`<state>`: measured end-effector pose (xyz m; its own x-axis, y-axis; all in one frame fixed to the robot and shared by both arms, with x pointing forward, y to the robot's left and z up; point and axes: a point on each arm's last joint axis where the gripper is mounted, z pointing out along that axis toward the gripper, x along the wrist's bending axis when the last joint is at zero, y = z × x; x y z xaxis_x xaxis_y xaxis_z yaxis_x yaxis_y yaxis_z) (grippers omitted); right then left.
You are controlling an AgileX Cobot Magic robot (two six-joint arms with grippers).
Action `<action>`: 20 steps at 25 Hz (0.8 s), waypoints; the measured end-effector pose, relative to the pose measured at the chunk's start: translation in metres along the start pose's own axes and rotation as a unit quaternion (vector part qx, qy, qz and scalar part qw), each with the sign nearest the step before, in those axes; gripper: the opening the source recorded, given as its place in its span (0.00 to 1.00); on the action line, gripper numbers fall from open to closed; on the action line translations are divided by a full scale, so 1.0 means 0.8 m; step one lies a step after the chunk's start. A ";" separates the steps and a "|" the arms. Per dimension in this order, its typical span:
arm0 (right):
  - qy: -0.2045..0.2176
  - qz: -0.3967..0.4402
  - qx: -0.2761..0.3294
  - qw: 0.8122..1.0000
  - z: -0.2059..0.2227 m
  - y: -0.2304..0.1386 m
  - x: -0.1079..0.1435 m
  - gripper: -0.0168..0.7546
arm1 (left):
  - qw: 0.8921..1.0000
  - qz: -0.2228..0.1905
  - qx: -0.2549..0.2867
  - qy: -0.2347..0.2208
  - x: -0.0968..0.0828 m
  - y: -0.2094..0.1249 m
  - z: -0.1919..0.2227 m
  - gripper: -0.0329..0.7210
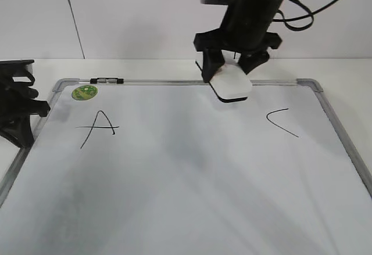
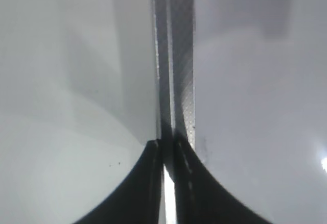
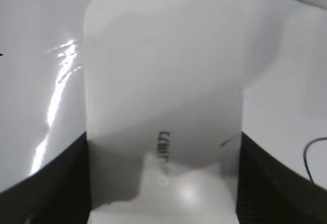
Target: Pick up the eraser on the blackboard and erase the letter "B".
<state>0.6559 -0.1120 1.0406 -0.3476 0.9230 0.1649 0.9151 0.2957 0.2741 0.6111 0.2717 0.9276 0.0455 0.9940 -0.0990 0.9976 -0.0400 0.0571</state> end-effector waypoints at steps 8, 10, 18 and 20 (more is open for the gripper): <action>-0.023 0.079 -0.003 0.997 -0.020 -0.075 -0.067 0.73 | 1.000 0.000 0.000 0.000 0.000 0.000 0.000 0.09; -0.031 0.111 -0.015 0.993 -0.025 -0.104 -0.084 0.73 | 1.000 0.000 0.000 0.000 0.000 0.000 0.000 0.09; -0.054 0.189 0.020 0.980 -0.010 -0.195 -0.136 0.73 | 1.000 0.000 0.000 0.000 0.000 0.000 0.000 0.09; -0.057 0.185 0.018 0.981 -0.008 -0.196 -0.138 0.73 | 1.000 0.000 0.001 0.000 0.000 0.000 0.000 0.09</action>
<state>0.5494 -0.2622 0.9856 0.0328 0.9897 0.1390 0.9817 -0.0579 0.1813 0.6109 0.2718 0.9276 0.0460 0.9941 -0.0984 0.9977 -0.0408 0.0549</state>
